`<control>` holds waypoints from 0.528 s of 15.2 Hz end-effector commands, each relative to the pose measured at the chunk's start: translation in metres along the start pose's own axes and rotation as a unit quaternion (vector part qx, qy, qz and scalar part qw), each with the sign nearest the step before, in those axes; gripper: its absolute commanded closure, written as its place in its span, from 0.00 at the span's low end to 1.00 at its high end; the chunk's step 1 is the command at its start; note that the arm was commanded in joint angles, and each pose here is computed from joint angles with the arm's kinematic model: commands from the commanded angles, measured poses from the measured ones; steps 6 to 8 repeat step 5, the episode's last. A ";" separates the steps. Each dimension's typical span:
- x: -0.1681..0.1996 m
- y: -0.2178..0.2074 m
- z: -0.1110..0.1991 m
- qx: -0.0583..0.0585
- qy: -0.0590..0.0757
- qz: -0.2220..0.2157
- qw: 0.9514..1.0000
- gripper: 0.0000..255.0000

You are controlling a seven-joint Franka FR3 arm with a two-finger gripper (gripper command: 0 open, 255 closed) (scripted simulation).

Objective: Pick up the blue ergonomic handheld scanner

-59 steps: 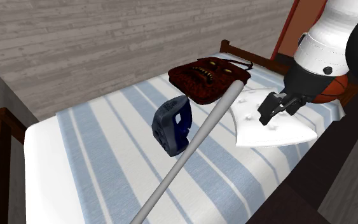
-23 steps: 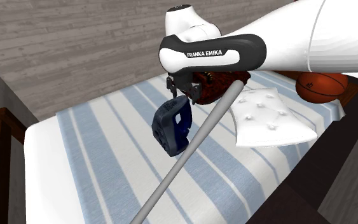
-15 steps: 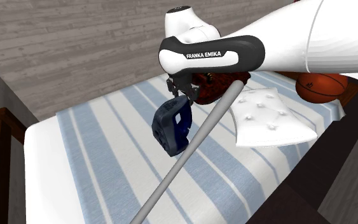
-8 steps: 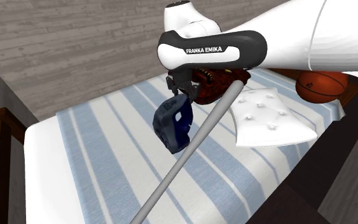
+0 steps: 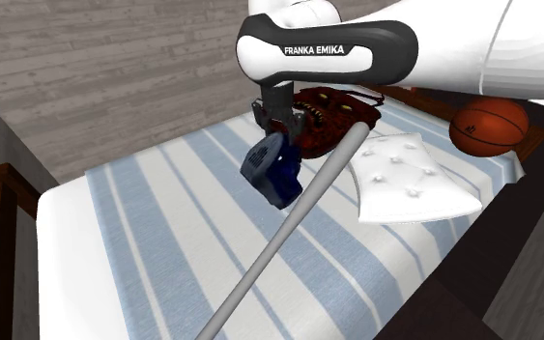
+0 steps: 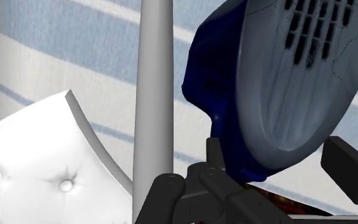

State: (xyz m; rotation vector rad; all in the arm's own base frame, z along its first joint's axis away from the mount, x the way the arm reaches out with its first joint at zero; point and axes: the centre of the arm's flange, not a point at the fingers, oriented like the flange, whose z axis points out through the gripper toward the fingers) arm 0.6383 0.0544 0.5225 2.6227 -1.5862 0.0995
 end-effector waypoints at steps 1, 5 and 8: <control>0.001 0.001 -0.013 0.002 0.001 0.000 1.000 1.00; 0.002 0.001 -0.025 0.002 0.001 0.000 1.000 1.00; 0.002 0.001 -0.025 0.002 0.001 0.000 1.000 1.00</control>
